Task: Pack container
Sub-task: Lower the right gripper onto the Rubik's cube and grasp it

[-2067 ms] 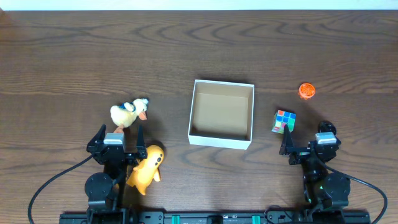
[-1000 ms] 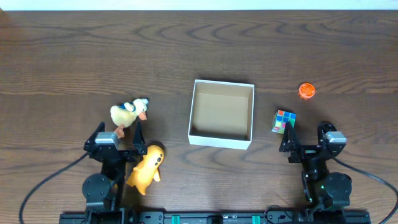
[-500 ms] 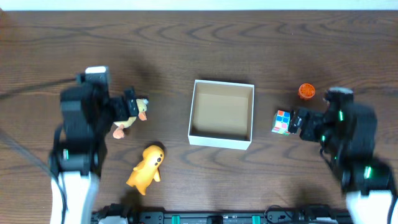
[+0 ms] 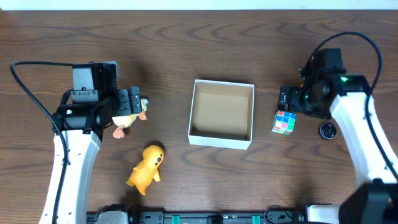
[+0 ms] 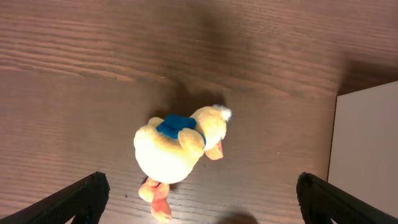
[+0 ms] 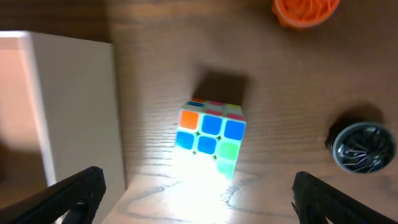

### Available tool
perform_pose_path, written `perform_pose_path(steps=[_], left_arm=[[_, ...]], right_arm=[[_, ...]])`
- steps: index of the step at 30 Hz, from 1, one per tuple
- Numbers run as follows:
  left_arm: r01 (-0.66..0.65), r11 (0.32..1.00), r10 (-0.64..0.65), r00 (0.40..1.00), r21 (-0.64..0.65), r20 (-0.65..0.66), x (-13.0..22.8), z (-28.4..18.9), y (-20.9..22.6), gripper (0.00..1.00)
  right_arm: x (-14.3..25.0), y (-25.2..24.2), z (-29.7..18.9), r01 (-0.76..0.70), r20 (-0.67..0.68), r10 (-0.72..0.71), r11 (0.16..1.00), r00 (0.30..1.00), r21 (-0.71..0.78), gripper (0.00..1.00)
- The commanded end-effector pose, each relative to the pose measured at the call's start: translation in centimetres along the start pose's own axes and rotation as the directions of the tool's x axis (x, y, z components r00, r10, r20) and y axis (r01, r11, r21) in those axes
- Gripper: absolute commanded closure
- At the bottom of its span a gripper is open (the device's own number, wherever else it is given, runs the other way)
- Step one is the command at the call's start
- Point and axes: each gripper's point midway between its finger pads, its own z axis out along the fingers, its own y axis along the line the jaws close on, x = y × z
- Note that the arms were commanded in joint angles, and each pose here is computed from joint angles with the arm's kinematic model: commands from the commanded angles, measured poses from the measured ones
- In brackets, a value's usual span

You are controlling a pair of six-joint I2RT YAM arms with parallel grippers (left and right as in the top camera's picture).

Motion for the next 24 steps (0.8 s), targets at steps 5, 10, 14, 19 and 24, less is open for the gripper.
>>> perform_pose_path(steps=[5, 10, 14, 19, 24], left_arm=[[-0.004, 1.000, 0.004, 1.000, -0.008, 0.028, -0.9, -0.7, 0.2, 0.02], [-0.004, 1.000, 0.004, 1.000, -0.008, 0.028, -0.9, -0.7, 0.2, 0.02], [-0.004, 1.000, 0.004, 1.000, -0.008, 0.029, -0.9, -0.7, 0.2, 0.02], [-0.004, 1.000, 0.004, 0.999, -0.008, 0.033, -1.0, -0.7, 0.2, 0.02], [-0.004, 1.000, 0.005, 0.999, -0.008, 0.045, -1.3, -0.7, 0.2, 0.02]], right_arm=[[-0.2, -1.4, 2.9, -0.071, -0.062, 0.077, 0.993, 0.995, 0.097, 0.01], [0.4, -1.0, 5.6, -0.061, -0.132, 0.075, 0.993, 0.988, 0.104, 0.01], [1.0, -0.7, 7.4, -0.045, -0.181, 0.064, 0.993, 0.981, 0.109, 0.01], [1.9, -0.2, 9.2, -0.032, -0.236, 0.058, 0.993, 0.970, 0.110, 0.01], [2.4, -0.1, 10.0, -0.034, -0.263, 0.065, 0.992, 0.963, 0.120, 0.05]])
